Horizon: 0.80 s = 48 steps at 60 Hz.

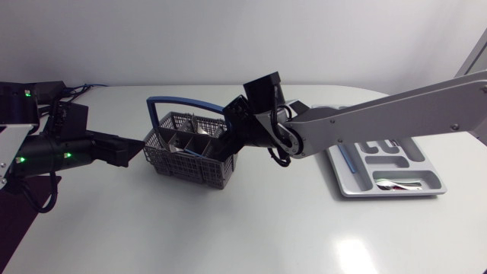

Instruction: Unload the cutlery basket into the drawer organizer.

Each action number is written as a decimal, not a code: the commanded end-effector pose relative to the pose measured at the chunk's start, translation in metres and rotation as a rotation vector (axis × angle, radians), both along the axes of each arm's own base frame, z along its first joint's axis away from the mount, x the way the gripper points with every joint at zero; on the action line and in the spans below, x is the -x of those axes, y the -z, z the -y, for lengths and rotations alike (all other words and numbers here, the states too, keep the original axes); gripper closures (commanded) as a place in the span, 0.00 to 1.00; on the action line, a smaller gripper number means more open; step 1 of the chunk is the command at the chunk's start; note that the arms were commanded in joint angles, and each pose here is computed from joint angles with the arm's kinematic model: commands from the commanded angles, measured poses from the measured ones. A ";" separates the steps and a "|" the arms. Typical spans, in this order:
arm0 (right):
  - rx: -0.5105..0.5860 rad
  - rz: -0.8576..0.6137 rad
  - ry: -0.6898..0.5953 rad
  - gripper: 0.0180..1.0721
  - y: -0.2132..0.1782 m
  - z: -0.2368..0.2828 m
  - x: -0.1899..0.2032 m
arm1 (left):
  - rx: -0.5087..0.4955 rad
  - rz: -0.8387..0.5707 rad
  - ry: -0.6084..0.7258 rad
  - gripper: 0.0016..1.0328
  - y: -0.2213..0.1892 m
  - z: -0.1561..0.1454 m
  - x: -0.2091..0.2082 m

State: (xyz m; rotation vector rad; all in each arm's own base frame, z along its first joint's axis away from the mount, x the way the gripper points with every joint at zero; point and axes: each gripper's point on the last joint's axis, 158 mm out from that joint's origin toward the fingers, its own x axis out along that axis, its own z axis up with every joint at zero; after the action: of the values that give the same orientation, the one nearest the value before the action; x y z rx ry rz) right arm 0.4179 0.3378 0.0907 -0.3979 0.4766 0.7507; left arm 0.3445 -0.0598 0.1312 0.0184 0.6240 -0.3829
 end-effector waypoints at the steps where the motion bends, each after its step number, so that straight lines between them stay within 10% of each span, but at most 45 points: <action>1: 0.010 0.004 -0.020 0.81 0.003 0.003 0.006 | 0.009 -0.001 0.010 0.07 0.003 0.004 0.003; 27: 0.052 -0.086 -0.079 0.79 0.004 0.084 0.071 | -0.004 -0.045 0.063 0.07 0.019 0.019 0.008; 35: 0.036 -0.061 -0.028 0.24 -0.016 0.112 0.078 | -0.017 -0.060 0.112 0.07 0.027 0.032 0.012; 48: 0.015 -0.054 0.022 0.18 -0.033 0.150 0.104 | -0.040 -0.110 0.138 0.18 0.046 0.035 0.012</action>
State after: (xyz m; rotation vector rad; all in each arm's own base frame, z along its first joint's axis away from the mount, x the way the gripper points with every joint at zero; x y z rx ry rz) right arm 0.3256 0.2003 0.1378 -0.3766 0.4971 0.7442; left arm 0.3366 -0.0923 0.1037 0.0614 0.6972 -0.4871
